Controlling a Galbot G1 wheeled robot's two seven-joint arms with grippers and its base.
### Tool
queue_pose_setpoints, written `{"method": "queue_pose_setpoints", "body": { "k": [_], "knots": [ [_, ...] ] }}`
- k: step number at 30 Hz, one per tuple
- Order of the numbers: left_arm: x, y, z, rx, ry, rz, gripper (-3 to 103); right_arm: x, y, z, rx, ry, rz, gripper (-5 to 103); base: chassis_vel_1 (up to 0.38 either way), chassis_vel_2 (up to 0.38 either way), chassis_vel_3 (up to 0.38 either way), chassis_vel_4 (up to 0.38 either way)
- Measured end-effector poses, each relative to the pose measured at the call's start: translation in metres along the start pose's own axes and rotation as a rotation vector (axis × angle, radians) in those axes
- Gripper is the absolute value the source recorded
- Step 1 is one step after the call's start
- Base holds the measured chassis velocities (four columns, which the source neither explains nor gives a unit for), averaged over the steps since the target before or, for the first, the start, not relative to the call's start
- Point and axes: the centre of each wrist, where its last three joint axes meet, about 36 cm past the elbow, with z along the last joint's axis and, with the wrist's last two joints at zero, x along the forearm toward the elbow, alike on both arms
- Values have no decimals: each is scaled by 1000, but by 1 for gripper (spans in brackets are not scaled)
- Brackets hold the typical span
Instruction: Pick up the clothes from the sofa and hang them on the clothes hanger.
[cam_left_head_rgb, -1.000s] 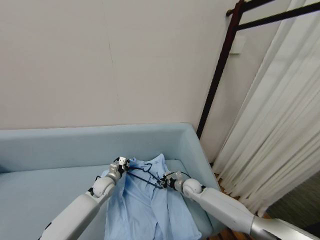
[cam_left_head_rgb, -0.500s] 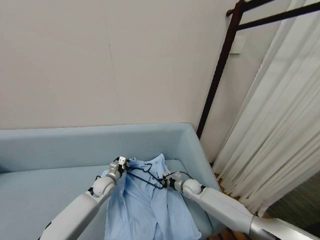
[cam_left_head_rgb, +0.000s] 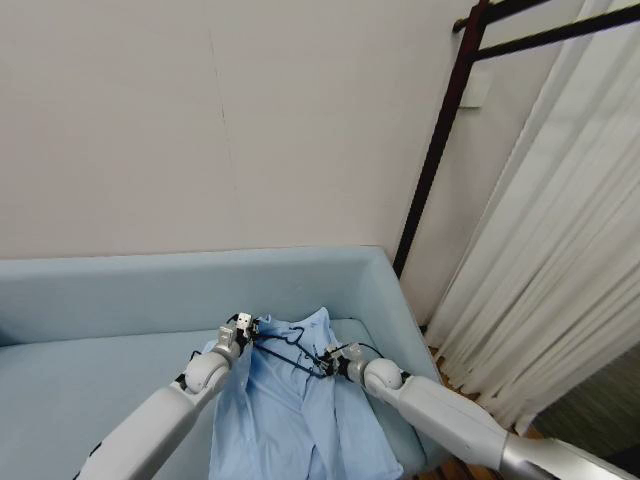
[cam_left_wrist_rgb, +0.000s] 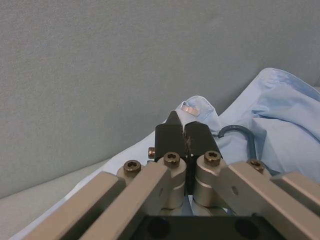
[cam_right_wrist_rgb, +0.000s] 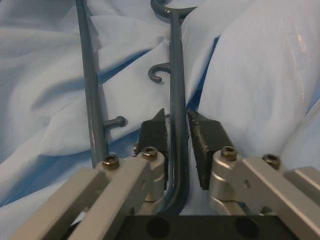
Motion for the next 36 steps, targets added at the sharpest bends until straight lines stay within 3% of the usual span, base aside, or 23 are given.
{"method": "queue_pose_setpoints", "body": {
  "k": [5, 10, 12, 16, 18, 20, 21, 23, 25, 27, 30, 33, 36],
  "knots": [
    [2, 2, -1, -1, -2, -5, 0, -3, 1, 4, -1, 8, -3, 2, 0, 0, 0, 0],
    [3, 3, -2, 0, -4, -8, 0, -2, 6, 3, 2, 15, -15, -2, 0, 0, 0, 0],
    [3, 3, -2, 2, -4, -9, 0, -1, 9, 1, -2, 14, -19, 3, 0, 0, 0, 0],
    [2, 1, -1, 6, -3, -5, 0, 0, 12, -5, -10, 9, -17, 25, 0, 0, 0, 0],
    [2, 0, -1, 7, -3, -4, 0, 0, 12, -6, -10, 9, -16, 25, 0, 0, 0, 0],
    [2, 0, -1, 7, -3, -4, 0, 0, 12, -5, -7, 11, -16, 30, 0, 0, 0, 0],
    [2, 0, -1, 6, -3, -4, 0, -1, 11, -4, -6, 15, -13, 41, 0, 0, 0, 0],
    [2, 1, -2, 5, -4, -4, 0, -1, 11, -3, -5, 17, -11, 41, 0, 0, 0, 0],
    [3, 2, -2, 4, -4, -4, 0, -2, 10, -1, -5, 22, -9, 51, 0, 0, 0, 0],
    [3, 2, -2, 3, -5, -4, 0, -3, 7, 2, -4, 23, -8, 56, 0, 0, 0, 0],
    [3, 2, -2, 4, -5, -3, 0, -3, 6, 3, -6, 22, -7, 51, 0, 0, 0, 0],
    [4, 2, -2, 4, -7, -2, 0, -5, 4, 4, -7, 24, -4, 35, 0, 0, 0, 0],
    [4, 2, -3, 5, -7, -1, 0, -7, 4, 5, -5, 26, -3, 30, 0, 0, 0, 0]
  ]
}}
